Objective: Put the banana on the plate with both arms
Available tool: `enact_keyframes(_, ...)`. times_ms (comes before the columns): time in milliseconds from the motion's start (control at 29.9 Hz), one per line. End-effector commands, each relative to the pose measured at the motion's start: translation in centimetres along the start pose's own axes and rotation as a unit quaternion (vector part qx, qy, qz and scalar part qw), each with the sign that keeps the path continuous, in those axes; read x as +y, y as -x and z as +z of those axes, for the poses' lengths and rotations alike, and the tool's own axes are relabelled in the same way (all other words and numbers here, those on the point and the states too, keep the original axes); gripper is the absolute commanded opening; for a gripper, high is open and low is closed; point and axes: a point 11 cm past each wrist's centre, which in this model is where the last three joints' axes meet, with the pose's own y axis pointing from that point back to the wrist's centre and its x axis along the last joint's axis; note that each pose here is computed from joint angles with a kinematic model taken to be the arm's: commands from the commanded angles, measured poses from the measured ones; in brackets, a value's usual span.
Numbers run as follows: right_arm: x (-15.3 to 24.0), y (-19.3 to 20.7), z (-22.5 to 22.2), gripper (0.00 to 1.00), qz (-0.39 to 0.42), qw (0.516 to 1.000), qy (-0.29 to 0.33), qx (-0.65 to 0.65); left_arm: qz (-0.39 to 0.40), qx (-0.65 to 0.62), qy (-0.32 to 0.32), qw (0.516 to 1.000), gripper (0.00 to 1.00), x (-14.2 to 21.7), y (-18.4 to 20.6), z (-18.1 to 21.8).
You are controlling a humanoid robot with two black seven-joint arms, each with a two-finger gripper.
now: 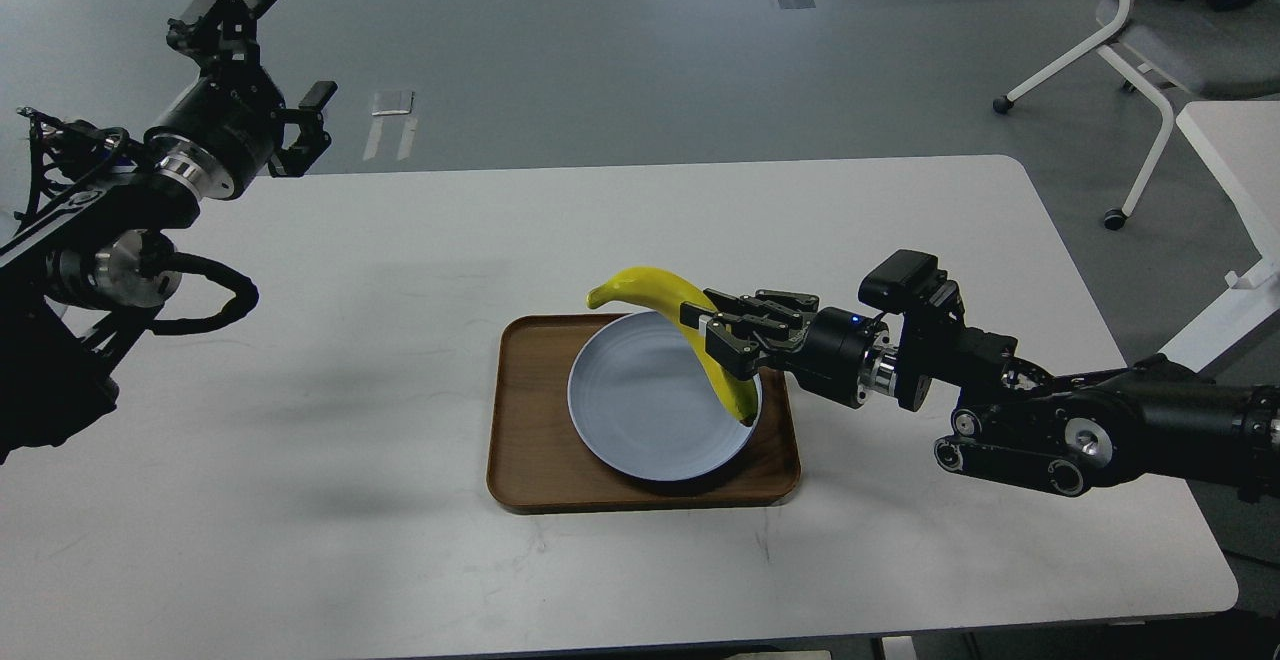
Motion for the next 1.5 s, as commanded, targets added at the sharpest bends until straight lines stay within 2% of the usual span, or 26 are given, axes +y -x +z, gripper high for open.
enact_keyframes(0, -0.3, 0.3, 0.0, 0.0, -0.004, 1.0, 0.0, 0.003, 0.001, -0.001, 0.004, 1.0, 0.98, 0.1, -0.2, 0.1)
enact_keyframes(200, -0.1, 1.3, 0.2, 0.0, -0.015, 1.0, 0.004, 0.003, 0.002, -0.005, 0.017, 1.0, 0.98, 0.5, -0.6, 0.8)
enact_keyframes(234, 0.0, 1.7, 0.2, 0.21, -0.02, 1.0, 0.004, 0.002, 0.001, -0.005, 0.018, 1.0, 0.98, 0.5, -0.6, 0.8)
enact_keyframes(267, 0.0, 1.9, 0.2, 0.65, -0.022, 1.0, 0.004, -0.001, 0.003, -0.006, 0.018, 1.0, 0.98, 0.5, -0.7, 0.9)
enact_keyframes(301, 0.0, 1.9, 0.2, 0.65, -0.022, 1.0, 0.004, -0.001, 0.003, -0.006, 0.018, 1.0, 0.98, 0.5, -0.7, 0.9)
enact_keyframes(334, -0.1, 2.0, 0.0, 0.95, -0.022, 1.0, 0.004, -0.005, 0.004, -0.007, 0.017, 1.0, 0.98, 0.6, -0.8, 0.8)
enact_keyframes(434, 0.0, 2.3, 0.1, 0.99, -0.021, 1.0, 0.007, -0.01, 0.006, -0.005, 0.012, 1.0, 0.98, 0.8, -0.9, 0.3)
enact_keyframes(601, -0.2, 0.8, 0.6, 0.99, 0.004, 1.0, 0.017, -0.011, 0.007, -0.004, 0.009, 1.0, 0.98, 1.0, -1.0, -0.1)
enact_keyframes(768, -0.6, -3.9, 1.4, 0.99, 0.078, 0.996, 0.032, -0.033, 0.0, -0.002, 0.011, 1.0, 0.98, 0.9, -0.5, 0.0)
enact_keyframes(902, -0.8, -9.5, 2.3, 0.99, 0.172, 0.975, 0.06, -0.123, -0.04, 0.007, 0.014, 0.999, 0.98, 0.8, 1.7, 0.7)
enact_keyframes(1069, -0.1, -12.9, 3.2, 0.99, 0.206, 0.953, 0.073, -0.211, -0.064, 0.015, 0.012, 0.998, 0.98, 1.2, 3.4, 0.5)
enact_keyframes(1136, -0.1, -15.0, 3.6, 0.99, 0.213, 0.914, 0.056, -0.341, -0.067, 0.019, 0.01, 0.998, 0.98, 1.1, 3.7, 0.2)
enact_keyframes(1169, -0.1, -15.0, 3.6, 0.99, 0.213, 0.913, 0.056, -0.342, -0.067, 0.019, 0.01, 0.998, 0.98, 1.1, 3.7, 0.2)
enact_keyframes(1203, -0.1, -16.0, 3.5, 0.99, 0.215, 0.882, 0.037, -0.419, -0.068, 0.021, 0.011, 0.997, 0.98, 1.0, 3.9, 0.1)
enact_keyframes(1303, 0.2, -17.4, 4.2, 1.0, 0.21, 0.811, 0.014, -0.546, -0.068, 0.024, 0.008, 0.997, 0.98, 1.1, 3.9, -0.1)
enact_keyframes(1470, 0.9, -19.8, 6.7, 1.0, 0.231, 0.769, 0.033, -0.596, -0.057, 0.029, 0.001, 0.998, 0.98, 1.2, 3.5, -0.8)
